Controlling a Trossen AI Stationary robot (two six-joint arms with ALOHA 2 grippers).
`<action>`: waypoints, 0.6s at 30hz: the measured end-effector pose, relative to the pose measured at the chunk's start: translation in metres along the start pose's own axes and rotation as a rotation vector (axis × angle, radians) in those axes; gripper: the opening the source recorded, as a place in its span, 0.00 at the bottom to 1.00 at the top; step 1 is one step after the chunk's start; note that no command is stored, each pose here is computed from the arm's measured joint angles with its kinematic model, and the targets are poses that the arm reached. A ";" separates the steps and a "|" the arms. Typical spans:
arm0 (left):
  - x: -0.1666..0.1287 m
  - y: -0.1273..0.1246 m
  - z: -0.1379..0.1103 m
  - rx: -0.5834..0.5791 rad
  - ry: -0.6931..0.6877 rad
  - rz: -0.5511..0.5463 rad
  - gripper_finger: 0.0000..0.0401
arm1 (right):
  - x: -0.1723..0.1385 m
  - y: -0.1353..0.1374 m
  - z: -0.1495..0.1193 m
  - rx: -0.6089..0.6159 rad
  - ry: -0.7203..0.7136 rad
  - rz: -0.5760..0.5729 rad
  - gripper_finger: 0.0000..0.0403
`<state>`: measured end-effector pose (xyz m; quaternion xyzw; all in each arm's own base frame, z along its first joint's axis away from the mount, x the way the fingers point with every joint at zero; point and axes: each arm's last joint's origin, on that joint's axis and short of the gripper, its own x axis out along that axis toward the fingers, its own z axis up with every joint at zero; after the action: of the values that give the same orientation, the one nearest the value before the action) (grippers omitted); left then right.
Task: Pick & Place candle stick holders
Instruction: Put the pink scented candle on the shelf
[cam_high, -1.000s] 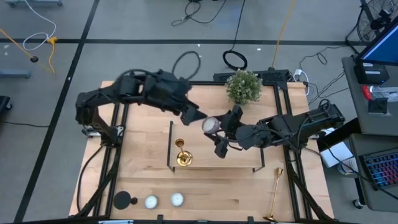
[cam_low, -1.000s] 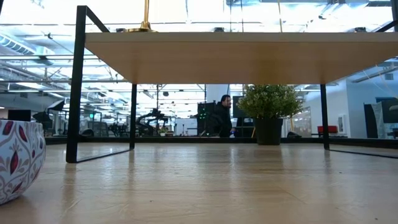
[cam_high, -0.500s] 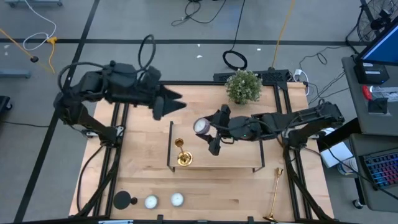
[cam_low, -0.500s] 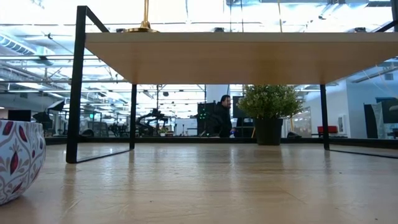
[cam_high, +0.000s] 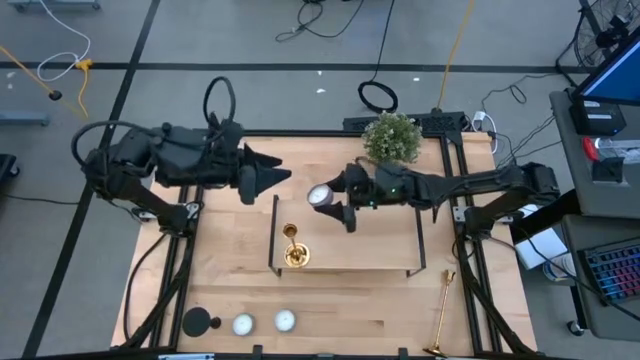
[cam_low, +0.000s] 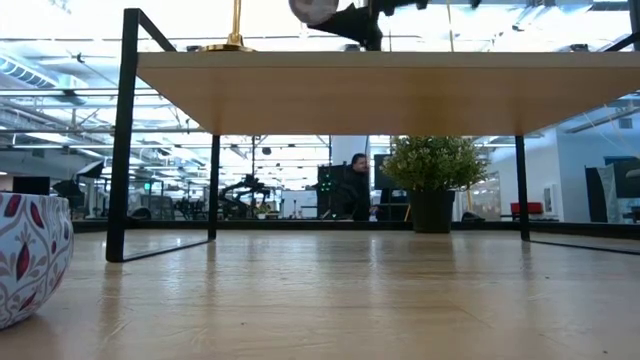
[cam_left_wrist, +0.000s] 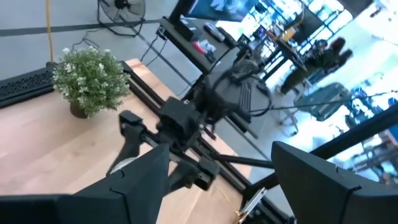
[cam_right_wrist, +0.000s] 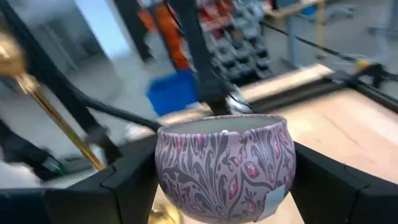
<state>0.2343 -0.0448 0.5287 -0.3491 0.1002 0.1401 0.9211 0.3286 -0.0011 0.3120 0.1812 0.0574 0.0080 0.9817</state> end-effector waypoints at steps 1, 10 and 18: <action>0.000 -0.002 -0.002 -0.010 -0.007 0.001 0.71 | -0.001 -0.003 -0.003 0.008 -0.007 0.027 0.73; 0.010 -0.014 -0.020 -0.055 -0.070 0.080 0.68 | 0.003 -0.010 -0.017 -0.062 0.030 0.090 0.73; 0.015 -0.016 -0.024 -0.070 -0.070 0.085 0.67 | 0.014 -0.025 -0.022 -0.063 0.023 0.087 0.73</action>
<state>0.2522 -0.0694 0.5169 -0.3716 0.0779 0.1948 0.9044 0.3402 -0.0164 0.2812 0.1522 0.0608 0.0544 0.9850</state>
